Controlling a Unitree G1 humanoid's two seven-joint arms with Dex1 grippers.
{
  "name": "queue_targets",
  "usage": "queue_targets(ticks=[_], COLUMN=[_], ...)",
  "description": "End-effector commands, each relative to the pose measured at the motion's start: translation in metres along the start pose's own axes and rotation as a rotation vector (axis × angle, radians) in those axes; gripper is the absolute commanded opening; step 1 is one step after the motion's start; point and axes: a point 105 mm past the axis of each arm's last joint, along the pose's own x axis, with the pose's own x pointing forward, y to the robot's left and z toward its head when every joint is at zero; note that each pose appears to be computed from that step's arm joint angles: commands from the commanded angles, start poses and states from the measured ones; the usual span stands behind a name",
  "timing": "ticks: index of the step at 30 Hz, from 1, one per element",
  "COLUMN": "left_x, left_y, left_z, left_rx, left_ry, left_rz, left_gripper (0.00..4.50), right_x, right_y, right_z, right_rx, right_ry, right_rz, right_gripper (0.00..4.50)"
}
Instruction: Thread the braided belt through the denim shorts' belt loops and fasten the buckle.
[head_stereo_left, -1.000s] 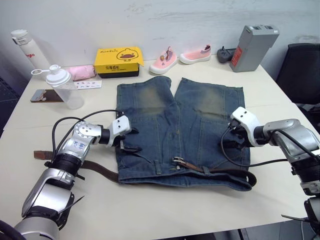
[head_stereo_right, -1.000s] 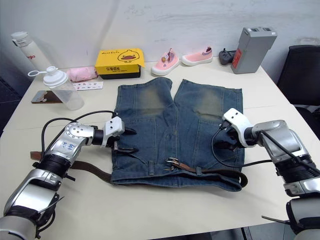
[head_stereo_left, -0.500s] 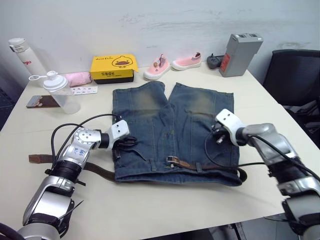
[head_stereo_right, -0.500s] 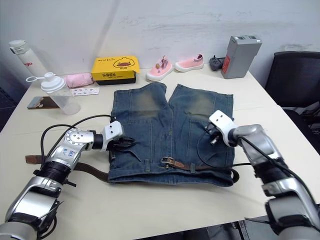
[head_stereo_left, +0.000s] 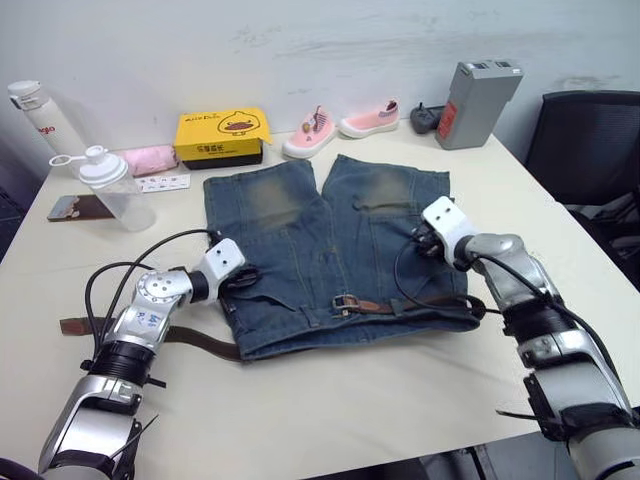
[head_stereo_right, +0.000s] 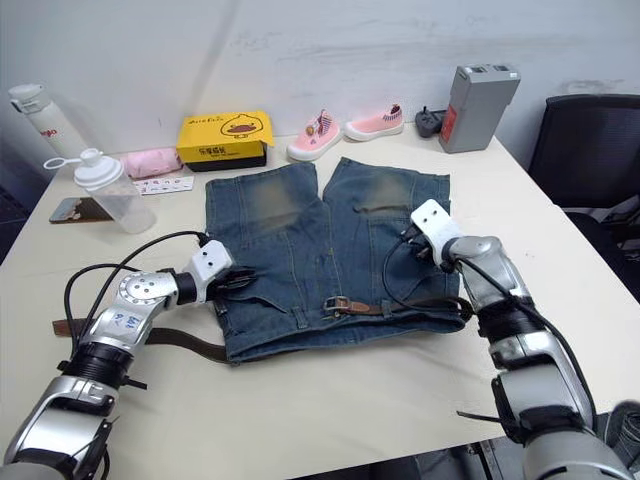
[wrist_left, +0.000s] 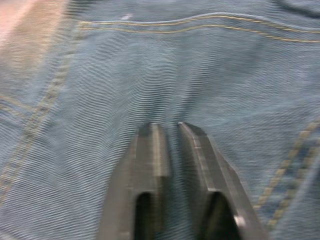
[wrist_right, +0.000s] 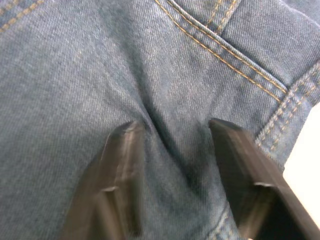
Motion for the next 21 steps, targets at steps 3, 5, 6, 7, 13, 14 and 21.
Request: queue_targets(ticks=[3,5,6,7,13,14,21], left_x=[-0.030,-0.050,-0.059,-0.067,-0.103,-0.110,-0.169], left_y=[0.011,0.016,0.018,0.020,0.038,0.040,0.054], left_z=[0.030,0.054,0.063,0.069,0.065,0.058,-0.010], left_rx=[-0.108,-0.196,-0.224,-0.251,-0.401,-0.435,-0.688], left_ry=[-0.146,-0.255,-0.292,-0.313,-0.269,-0.254,-0.113], left_rz=[0.125,0.162,0.179,0.196,0.324,0.349,0.628], left_gripper=[3.74,4.46,4.46,4.46,4.46,4.46,4.46], right_x=[-0.068,-0.094,-0.105,-0.118,-0.168,-0.172,-0.156], right_y=[0.027,0.036,0.042,0.050,0.083,0.088,0.118], right_z=[0.049,0.060,0.066,0.075,0.088,0.086,0.070], right_rx=[0.148,0.190,0.185,0.170,0.177,0.169,0.090], right_ry=[-0.237,-0.304,-0.348,-0.408,-0.595,-0.600,-0.515], right_rz=[0.138,0.185,0.212,0.259,0.513,0.553,0.624], right_gripper=[4.50,4.50,4.50,4.50,4.50,4.50,4.50])
